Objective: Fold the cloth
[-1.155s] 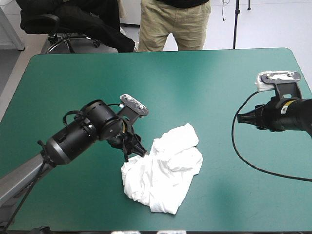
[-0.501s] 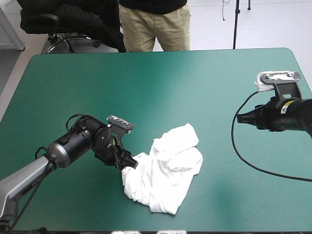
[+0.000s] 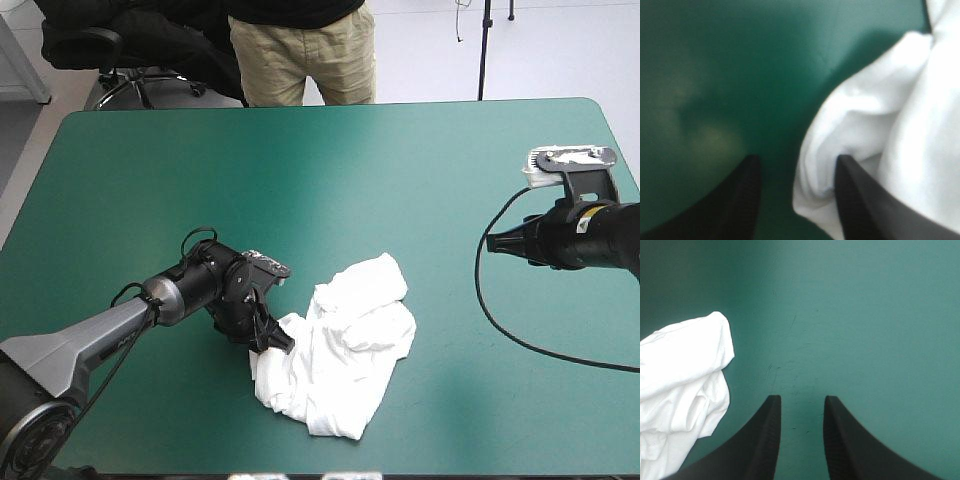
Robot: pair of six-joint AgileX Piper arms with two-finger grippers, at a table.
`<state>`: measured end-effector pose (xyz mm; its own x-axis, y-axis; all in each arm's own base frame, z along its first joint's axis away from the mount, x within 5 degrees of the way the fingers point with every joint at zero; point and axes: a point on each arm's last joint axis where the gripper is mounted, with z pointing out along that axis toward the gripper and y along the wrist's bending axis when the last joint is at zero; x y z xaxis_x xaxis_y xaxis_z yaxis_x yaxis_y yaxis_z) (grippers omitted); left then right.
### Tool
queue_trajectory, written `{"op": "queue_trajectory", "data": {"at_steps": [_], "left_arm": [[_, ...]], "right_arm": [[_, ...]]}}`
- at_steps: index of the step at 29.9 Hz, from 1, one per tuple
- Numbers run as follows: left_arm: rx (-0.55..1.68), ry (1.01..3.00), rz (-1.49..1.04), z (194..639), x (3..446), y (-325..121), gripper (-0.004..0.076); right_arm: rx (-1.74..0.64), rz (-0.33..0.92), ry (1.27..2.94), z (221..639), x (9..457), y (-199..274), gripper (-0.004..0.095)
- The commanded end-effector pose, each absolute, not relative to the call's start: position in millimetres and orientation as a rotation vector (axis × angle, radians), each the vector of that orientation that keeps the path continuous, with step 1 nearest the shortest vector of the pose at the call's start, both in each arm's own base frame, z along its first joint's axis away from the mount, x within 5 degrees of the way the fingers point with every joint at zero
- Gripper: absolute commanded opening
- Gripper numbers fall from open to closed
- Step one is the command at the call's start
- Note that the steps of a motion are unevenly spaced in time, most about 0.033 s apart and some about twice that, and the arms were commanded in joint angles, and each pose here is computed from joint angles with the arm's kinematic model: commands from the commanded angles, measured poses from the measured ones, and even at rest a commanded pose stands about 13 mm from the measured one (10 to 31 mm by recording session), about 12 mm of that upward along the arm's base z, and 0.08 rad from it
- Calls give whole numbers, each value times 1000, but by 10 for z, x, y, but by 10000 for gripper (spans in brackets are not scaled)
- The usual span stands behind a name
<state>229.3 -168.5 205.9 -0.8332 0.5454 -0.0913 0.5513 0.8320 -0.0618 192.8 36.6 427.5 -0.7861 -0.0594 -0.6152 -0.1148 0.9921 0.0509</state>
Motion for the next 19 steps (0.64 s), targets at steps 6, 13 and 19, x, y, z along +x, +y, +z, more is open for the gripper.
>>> {"op": "queue_trajectory", "data": {"at_steps": [6, 13, 19], "left_arm": [[890, 2919, -272, 2065, 2269, -1777, -15], [886, 2927, -270, 2059, 2263, -1773, -15], [886, 2926, -271, 2060, 2263, -1773, -15]], "right_arm": [[-233, 142, 2427, 4374, 1855, 387, 285], [-403, 255, 2452, 4301, 1893, 695, 285], [-656, 153, 2504, 4061, 2012, 1191, 294]]}}
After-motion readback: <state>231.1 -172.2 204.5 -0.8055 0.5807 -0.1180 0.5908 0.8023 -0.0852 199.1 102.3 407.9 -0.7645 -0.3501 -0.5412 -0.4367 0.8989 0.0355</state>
